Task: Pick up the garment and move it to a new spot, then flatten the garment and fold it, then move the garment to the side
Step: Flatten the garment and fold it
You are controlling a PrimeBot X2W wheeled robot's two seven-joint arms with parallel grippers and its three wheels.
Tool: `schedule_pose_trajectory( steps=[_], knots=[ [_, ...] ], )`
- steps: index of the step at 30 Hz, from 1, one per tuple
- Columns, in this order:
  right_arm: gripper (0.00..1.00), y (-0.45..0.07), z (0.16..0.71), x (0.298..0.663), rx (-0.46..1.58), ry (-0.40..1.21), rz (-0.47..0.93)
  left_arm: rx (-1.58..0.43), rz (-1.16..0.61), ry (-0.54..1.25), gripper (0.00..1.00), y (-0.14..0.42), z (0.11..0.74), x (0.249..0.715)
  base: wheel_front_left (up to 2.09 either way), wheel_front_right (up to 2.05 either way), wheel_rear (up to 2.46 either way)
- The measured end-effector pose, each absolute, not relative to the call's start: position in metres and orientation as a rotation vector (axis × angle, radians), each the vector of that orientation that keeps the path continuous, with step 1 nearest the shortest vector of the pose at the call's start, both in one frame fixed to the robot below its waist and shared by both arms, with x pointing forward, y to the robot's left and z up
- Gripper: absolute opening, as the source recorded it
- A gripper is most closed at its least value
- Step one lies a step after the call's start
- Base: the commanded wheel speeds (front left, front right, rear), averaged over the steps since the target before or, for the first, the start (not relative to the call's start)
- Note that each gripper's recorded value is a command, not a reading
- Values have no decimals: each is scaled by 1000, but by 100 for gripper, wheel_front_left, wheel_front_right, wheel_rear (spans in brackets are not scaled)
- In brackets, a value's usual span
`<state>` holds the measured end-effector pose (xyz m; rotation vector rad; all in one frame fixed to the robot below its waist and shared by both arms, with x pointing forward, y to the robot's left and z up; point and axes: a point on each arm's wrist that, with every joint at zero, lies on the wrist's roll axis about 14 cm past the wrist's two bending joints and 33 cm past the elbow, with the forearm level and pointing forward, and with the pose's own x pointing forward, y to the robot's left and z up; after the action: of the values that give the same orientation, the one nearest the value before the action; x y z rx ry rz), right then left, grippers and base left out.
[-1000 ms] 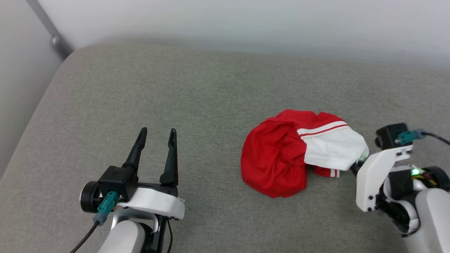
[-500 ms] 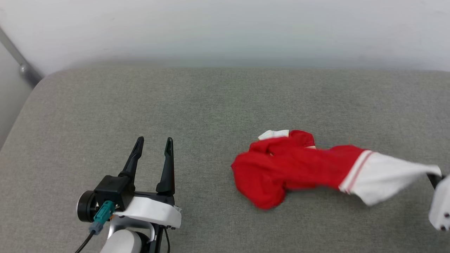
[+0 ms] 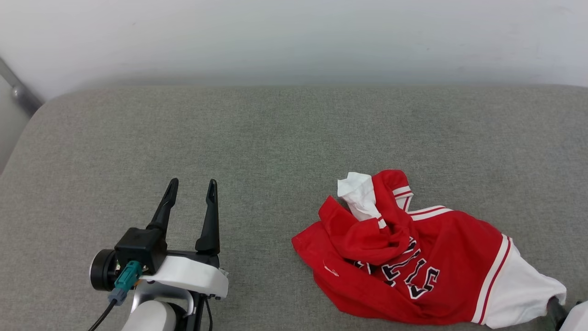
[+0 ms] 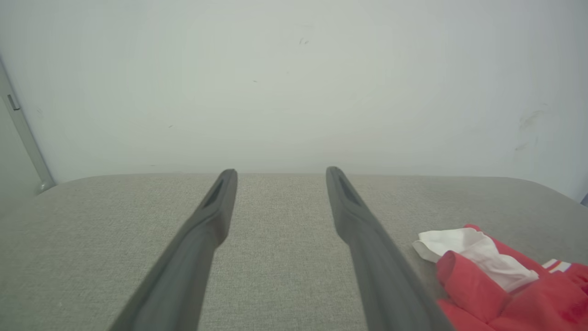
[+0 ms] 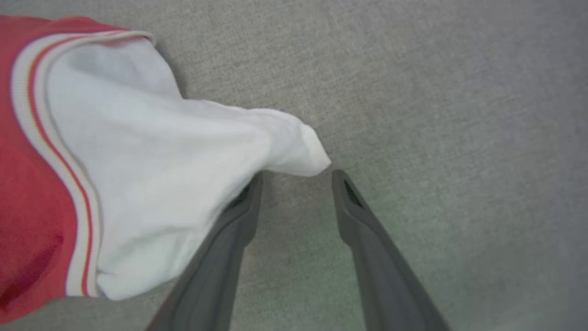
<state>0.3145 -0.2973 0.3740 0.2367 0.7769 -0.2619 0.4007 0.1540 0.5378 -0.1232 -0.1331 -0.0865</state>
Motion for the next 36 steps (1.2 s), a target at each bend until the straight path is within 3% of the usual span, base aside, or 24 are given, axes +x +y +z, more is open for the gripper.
schedule_pose_trajectory(
  steps=[10, 18, 24, 36],
  knots=[
    [100, -317, 453, 361, 110, 341, -266, -109, -88, -135, 100, 155, 542, 393, 0, 0, 0],
    [100, -263, 508, 379, 38, 99, -111, -93, -73, -132, 100, 162, 545, 379, 0, 0, 0],
    [100, -221, 535, 371, 31, -11, -16, -80, -57, -114, 100, 167, 541, 369, 0, 0, 0],
    [100, -183, 543, 338, 56, -24, 67, -72, -141, -12, 100, 150, 522, 372, 0, 0, 0]
  ],
)
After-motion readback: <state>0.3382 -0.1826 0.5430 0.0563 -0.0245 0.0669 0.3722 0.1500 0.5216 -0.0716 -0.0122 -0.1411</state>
